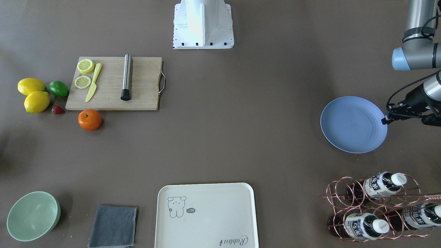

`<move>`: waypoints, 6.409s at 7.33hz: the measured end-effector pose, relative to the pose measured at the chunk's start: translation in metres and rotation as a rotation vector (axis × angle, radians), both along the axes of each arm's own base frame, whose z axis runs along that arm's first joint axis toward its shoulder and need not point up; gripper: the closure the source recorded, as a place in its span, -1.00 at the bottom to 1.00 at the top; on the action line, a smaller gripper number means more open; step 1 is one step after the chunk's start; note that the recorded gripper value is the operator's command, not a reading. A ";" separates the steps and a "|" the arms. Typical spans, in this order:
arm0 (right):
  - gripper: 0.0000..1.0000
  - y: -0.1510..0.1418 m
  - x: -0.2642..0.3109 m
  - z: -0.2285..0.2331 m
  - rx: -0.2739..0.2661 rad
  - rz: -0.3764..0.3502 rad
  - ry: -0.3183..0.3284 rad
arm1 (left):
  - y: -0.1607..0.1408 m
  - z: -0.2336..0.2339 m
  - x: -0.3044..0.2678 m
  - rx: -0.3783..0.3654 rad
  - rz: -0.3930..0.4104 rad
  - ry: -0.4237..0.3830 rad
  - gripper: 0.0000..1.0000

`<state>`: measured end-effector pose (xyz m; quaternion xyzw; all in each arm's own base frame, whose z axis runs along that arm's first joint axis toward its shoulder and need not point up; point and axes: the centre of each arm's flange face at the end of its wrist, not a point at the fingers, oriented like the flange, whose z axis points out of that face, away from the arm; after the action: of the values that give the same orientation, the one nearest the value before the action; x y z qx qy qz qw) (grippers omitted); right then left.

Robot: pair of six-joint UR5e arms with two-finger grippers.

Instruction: Pick orange to plate

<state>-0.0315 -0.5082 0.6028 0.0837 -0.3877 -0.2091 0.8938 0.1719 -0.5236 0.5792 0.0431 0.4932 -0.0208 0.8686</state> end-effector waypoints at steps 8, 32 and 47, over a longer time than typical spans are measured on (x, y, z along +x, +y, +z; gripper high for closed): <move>-1.00 -0.013 -0.178 -0.098 -0.093 0.141 -0.065 | 0.091 -0.285 0.339 -0.178 -0.174 0.059 1.00; 1.00 0.053 -0.562 -0.381 -0.190 0.291 -0.051 | -0.001 -0.149 0.115 0.002 -0.043 -0.050 -0.91; -1.00 -0.014 -0.227 -0.224 -0.102 0.190 -0.005 | -0.018 -0.029 -0.174 0.167 0.078 -0.260 -0.88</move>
<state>-0.2588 -0.5225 0.3791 0.0751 -0.3904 -0.1032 0.9118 -0.0018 -0.5420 0.5504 0.0985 0.3778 0.0596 0.9187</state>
